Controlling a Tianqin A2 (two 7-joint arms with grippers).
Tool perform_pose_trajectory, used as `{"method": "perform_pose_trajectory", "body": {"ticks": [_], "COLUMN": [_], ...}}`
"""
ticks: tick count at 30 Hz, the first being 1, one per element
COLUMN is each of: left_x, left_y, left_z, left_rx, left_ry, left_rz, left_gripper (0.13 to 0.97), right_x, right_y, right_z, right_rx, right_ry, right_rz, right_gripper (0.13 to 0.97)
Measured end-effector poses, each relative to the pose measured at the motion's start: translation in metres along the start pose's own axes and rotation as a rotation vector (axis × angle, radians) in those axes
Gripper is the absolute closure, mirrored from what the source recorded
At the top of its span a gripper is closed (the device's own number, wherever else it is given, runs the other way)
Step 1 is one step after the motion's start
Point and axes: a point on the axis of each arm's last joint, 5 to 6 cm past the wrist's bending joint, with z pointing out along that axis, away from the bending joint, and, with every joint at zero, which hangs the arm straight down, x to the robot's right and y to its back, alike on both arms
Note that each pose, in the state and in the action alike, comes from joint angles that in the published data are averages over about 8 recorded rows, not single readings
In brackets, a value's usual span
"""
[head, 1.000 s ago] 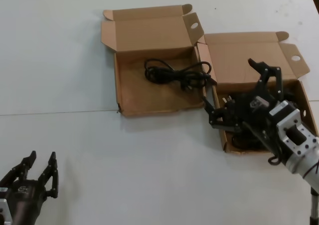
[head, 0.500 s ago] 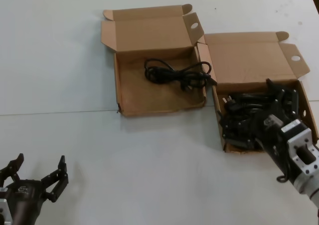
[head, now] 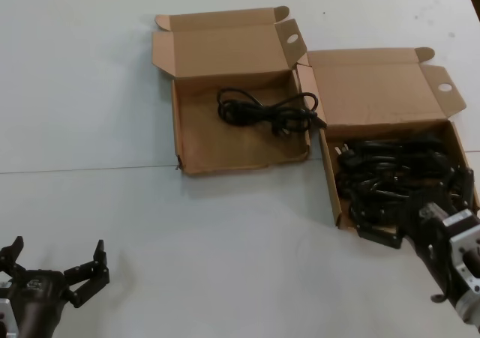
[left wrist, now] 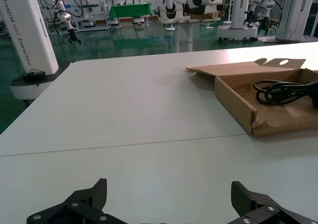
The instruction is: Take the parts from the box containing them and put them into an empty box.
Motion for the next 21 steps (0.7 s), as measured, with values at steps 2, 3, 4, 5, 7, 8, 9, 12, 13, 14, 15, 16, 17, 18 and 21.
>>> {"method": "perform_pose_trajectory", "body": {"ticks": [2, 3, 4, 5, 7, 8, 9, 12, 13, 14, 15, 16, 17, 18, 21], "left_x": [0.0000, 0.0000, 0.0000, 0.0000, 0.0000, 0.0000, 0.0000, 0.0000, 0.0000, 0.0000, 0.0000, 0.0000, 0.0000, 0.0000, 0.0000], "left_y": [0.0000, 0.0000, 0.0000, 0.0000, 0.0000, 0.0000, 0.0000, 0.0000, 0.0000, 0.0000, 0.0000, 0.0000, 0.0000, 0.0000, 0.0000], "left_z": [0.000, 0.000, 0.000, 0.000, 0.000, 0.000, 0.000, 0.000, 0.000, 0.000, 0.000, 0.000, 0.000, 0.000, 0.000], "left_rx": [0.000, 0.000, 0.000, 0.000, 0.000, 0.000, 0.000, 0.000, 0.000, 0.000, 0.000, 0.000, 0.000, 0.000, 0.000], "left_ry": [0.000, 0.000, 0.000, 0.000, 0.000, 0.000, 0.000, 0.000, 0.000, 0.000, 0.000, 0.000, 0.000, 0.000, 0.000], "left_rz": [0.000, 0.000, 0.000, 0.000, 0.000, 0.000, 0.000, 0.000, 0.000, 0.000, 0.000, 0.000, 0.000, 0.000, 0.000], "left_gripper": [0.261, 0.249, 0.237, 0.225, 0.200, 0.188, 0.176, 0.159, 0.155, 0.151, 0.147, 0.143, 0.139, 0.135, 0.132], "right_x": [-0.001, -0.001, -0.002, -0.002, -0.003, -0.003, -0.004, -0.005, -0.005, -0.006, -0.006, -0.007, -0.007, -0.007, -0.008], "right_y": [0.003, 0.005, 0.006, 0.008, 0.011, 0.013, 0.014, 0.019, 0.020, 0.021, 0.023, 0.024, 0.025, 0.026, 0.028], "right_z": [-0.004, -0.006, -0.008, -0.010, -0.015, -0.017, -0.019, -0.025, -0.027, -0.029, -0.032, -0.034, -0.035, -0.037, -0.040], "right_rx": [-0.013, -0.019, -0.026, -0.033, -0.046, -0.053, -0.059, -0.079, -0.086, -0.093, -0.099, -0.106, -0.111, -0.115, -0.125], "right_ry": [0.012, 0.018, 0.023, 0.030, 0.042, 0.048, 0.053, 0.071, 0.077, 0.083, 0.089, 0.095, 0.099, 0.103, 0.111], "right_rz": [0.006, 0.009, 0.012, 0.015, 0.020, 0.023, 0.026, 0.033, 0.036, 0.038, 0.041, 0.043, 0.044, 0.046, 0.049], "right_gripper": [0.130, 0.130, 0.130, 0.130, 0.130, 0.130, 0.130, 0.130, 0.130, 0.130, 0.130, 0.130, 0.130, 0.130, 0.130]}}
